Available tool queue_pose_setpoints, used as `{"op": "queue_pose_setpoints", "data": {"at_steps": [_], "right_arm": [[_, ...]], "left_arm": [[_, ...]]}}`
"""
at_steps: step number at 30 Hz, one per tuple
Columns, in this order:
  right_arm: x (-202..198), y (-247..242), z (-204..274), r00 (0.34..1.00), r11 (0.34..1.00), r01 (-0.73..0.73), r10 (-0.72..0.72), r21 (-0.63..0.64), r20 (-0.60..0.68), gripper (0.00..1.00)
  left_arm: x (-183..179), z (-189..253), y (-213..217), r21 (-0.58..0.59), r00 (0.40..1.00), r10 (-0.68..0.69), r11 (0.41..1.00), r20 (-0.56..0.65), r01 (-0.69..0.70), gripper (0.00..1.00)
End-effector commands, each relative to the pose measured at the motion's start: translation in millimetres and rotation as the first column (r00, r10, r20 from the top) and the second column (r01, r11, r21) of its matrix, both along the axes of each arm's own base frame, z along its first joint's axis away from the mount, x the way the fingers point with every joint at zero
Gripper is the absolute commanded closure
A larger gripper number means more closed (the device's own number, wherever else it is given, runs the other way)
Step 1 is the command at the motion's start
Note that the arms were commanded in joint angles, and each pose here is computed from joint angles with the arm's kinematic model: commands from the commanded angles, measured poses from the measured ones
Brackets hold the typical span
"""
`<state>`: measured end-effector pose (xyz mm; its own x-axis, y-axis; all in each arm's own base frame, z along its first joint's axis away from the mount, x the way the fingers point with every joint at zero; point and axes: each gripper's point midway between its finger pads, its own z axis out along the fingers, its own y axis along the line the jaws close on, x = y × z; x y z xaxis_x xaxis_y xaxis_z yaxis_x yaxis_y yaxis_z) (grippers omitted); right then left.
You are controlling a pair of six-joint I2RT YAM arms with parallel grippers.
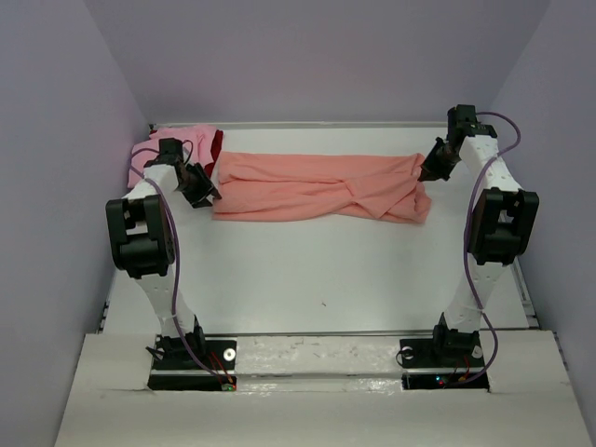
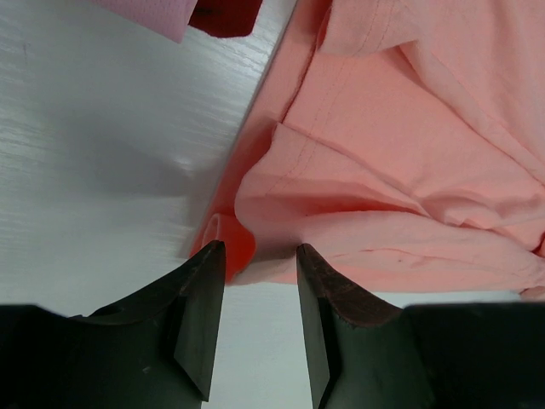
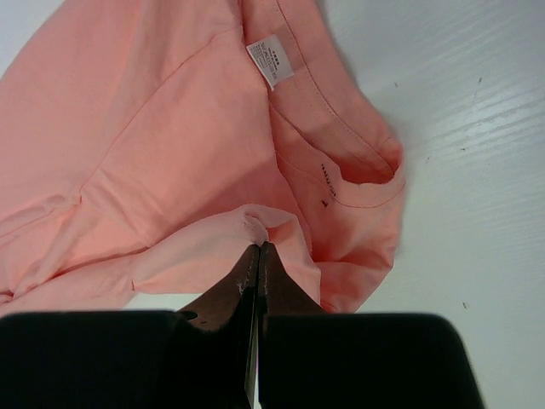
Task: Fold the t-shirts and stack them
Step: Fold the other side of the tshirt into a rectangle
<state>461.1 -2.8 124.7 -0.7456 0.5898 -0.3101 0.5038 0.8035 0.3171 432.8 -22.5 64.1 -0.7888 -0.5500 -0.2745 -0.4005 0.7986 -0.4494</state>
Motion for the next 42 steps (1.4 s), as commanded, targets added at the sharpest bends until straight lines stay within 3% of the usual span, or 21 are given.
{"op": "queue_pose_setpoints", "data": {"at_steps": [1, 8, 10, 14, 18, 42], "right_arm": [[9.5, -5.8, 9.0, 0.999, 1.000, 0.003, -0.003, -0.008, 0.038, 1.00], [8.9, -5.7, 7.3, 0.999, 1.000, 0.005, -0.004, -0.007, 0.034, 1.00], [8.6, -5.9, 7.5, 0.999, 1.000, 0.005, -0.005, -0.008, 0.033, 1.00], [7.6, -6.0, 6.6, 1.000, 1.000, 0.007, -0.007, -0.008, 0.030, 1.00], [6.2, -6.1, 4.9, 1.000, 1.000, 0.009, -0.009, -0.008, 0.024, 1.00], [31.5, -15.2, 27.0, 0.996, 1.000, 0.013, -0.010, -0.028, 0.088, 1.00]], "left_arm": [[-6.4, -5.1, -9.5, -0.022, 0.999, -0.031, 0.999, -0.010, 0.030, 0.51], [-11.2, -10.9, -17.3, -0.037, 0.999, -0.043, 0.998, -0.024, 0.042, 0.53], [-11.2, -10.4, -17.3, -0.038, 0.999, -0.042, 0.998, -0.021, 0.041, 0.60], [-9.5, -7.4, -17.7, -0.035, 0.999, -0.046, 0.998, -0.014, 0.046, 0.87], [-8.6, -5.0, -15.2, -0.023, 0.999, -0.048, 0.999, -0.015, 0.048, 0.99], [41.7, 61.8, -3.4, -0.017, 0.993, -0.011, 1.000, 0.114, 0.013, 1.00]]}}
